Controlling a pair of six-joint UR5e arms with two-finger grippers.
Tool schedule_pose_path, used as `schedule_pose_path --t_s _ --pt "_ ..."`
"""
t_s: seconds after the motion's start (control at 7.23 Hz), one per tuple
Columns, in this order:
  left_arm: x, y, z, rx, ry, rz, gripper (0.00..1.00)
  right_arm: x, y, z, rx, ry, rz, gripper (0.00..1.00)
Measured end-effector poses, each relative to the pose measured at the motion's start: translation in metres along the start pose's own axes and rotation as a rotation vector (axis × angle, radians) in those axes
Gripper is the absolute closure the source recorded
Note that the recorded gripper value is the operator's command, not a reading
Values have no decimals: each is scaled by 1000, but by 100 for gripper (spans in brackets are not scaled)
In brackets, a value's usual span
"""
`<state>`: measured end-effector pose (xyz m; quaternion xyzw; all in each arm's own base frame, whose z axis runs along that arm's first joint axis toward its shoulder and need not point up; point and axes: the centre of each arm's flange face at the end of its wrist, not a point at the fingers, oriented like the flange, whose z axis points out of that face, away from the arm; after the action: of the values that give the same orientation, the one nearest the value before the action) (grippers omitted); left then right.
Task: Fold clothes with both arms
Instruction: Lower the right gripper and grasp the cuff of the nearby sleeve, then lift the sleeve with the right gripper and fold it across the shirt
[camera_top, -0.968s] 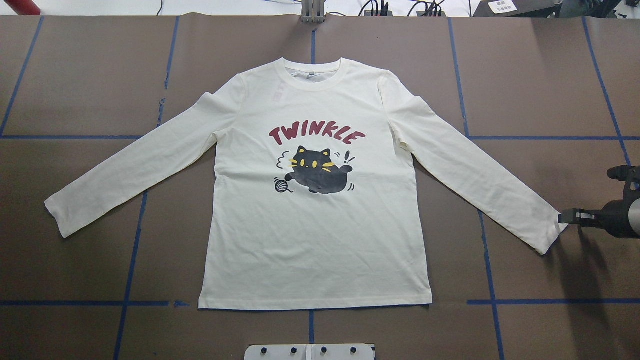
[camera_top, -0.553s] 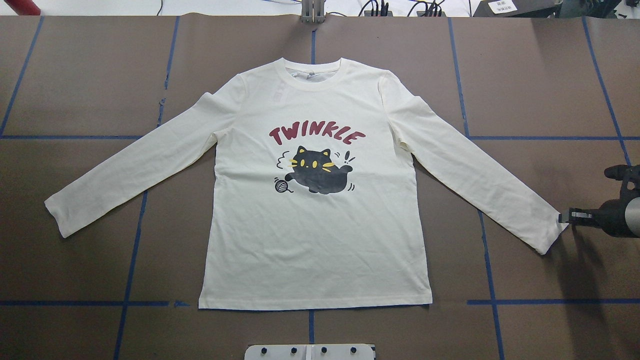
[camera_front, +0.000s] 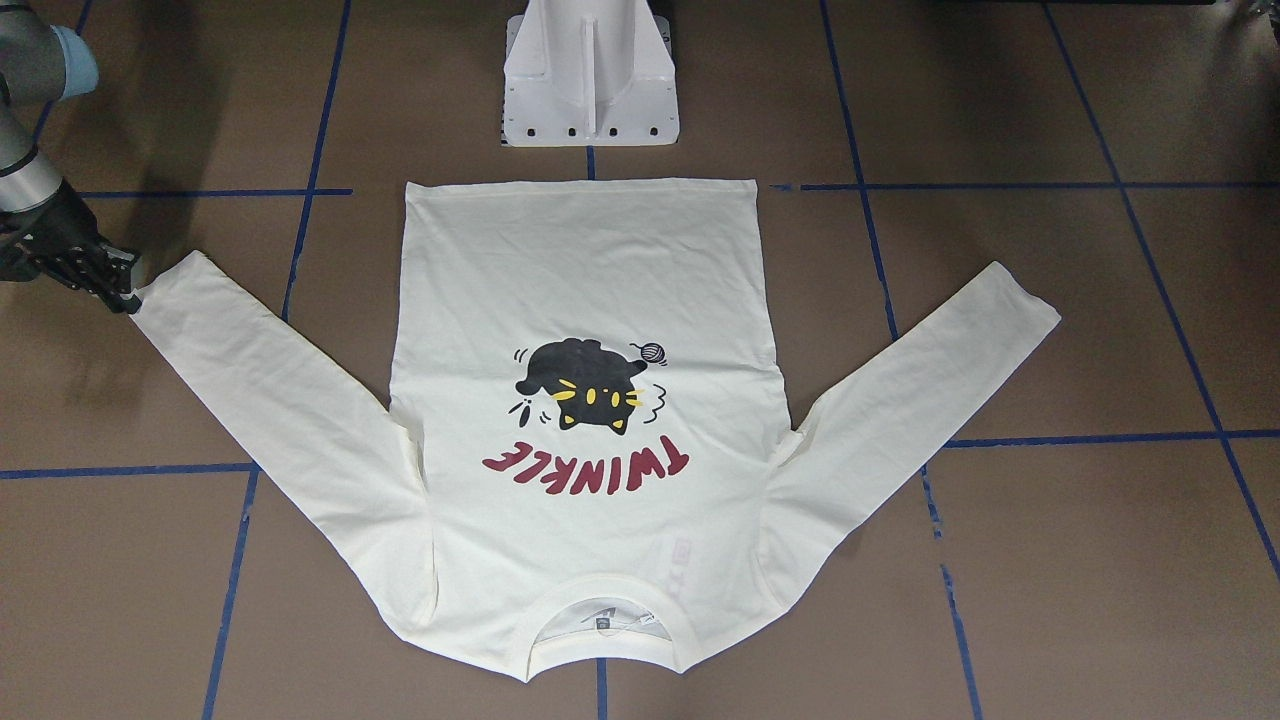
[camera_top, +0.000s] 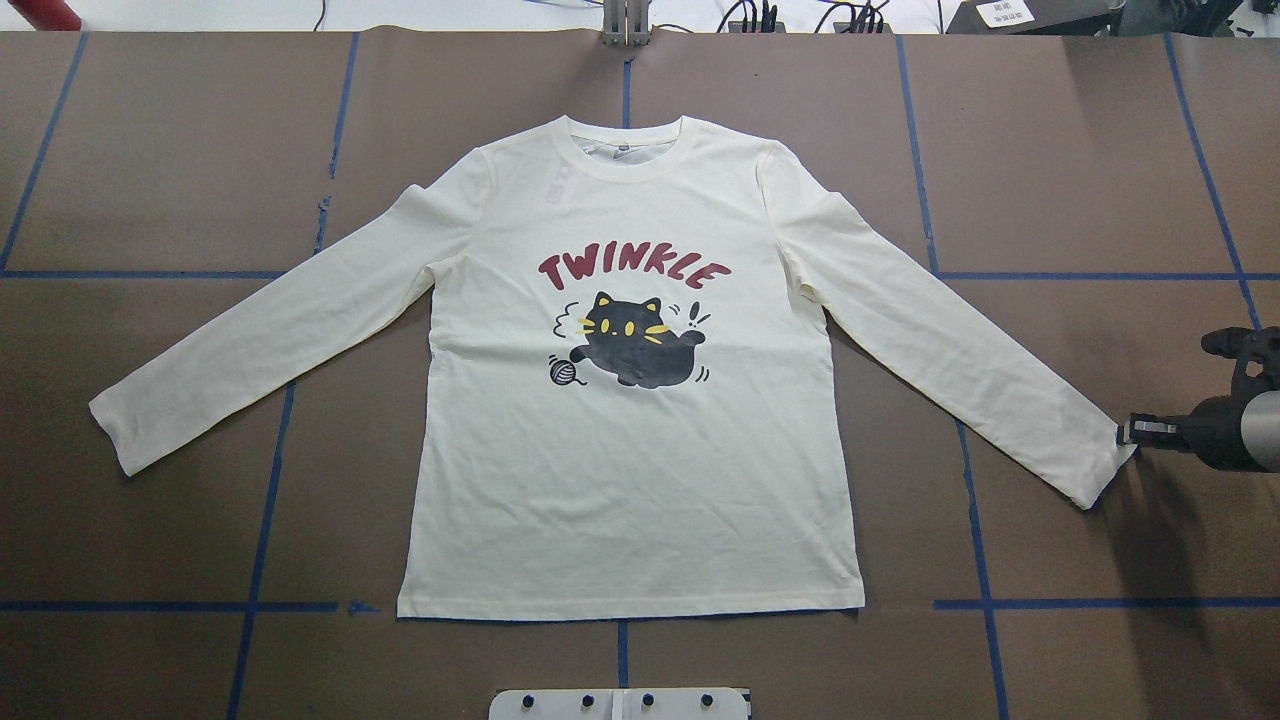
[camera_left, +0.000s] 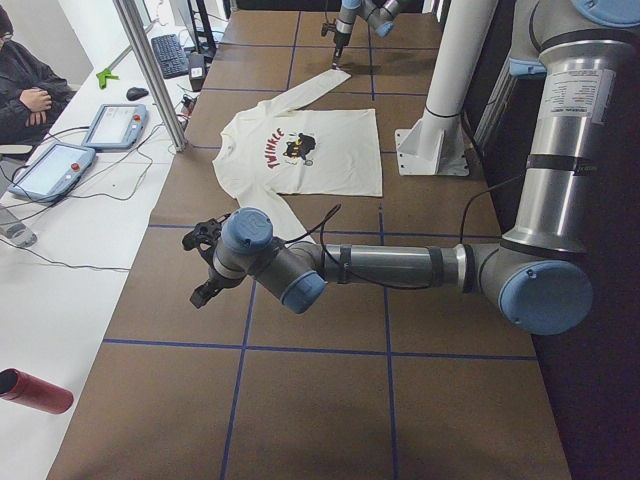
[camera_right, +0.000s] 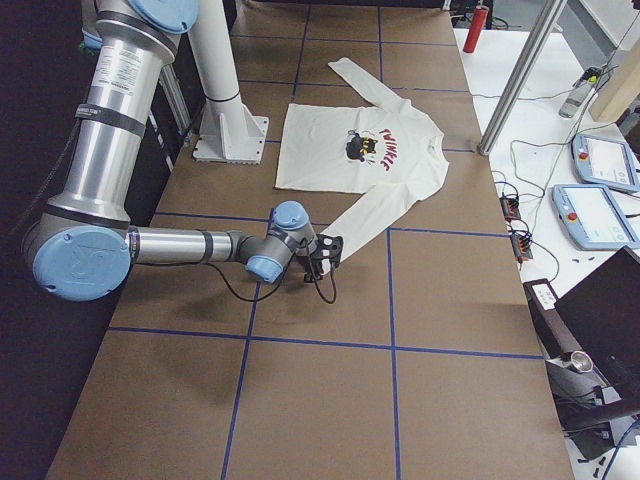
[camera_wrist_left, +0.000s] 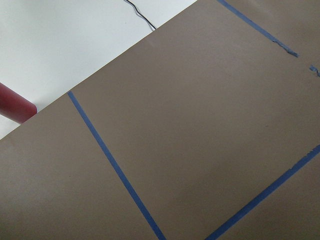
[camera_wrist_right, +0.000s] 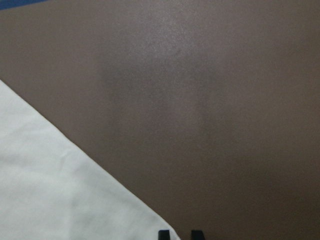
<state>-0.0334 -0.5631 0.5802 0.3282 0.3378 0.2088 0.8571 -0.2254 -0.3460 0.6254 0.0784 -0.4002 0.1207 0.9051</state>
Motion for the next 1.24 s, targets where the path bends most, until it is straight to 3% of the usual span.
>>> schedule_pose_path --t_s 0.55,0.97,1.24 --pt "0 0 0 0 0 0 0 -42 -15 -17 19 -28 6 100" --pt "0 0 0 0 0 0 0 -122 -43 -66 28 4 38 100" --pt "-1 1 1 -3 0 -3 0 -203 -86 -87 42 30 68 100"
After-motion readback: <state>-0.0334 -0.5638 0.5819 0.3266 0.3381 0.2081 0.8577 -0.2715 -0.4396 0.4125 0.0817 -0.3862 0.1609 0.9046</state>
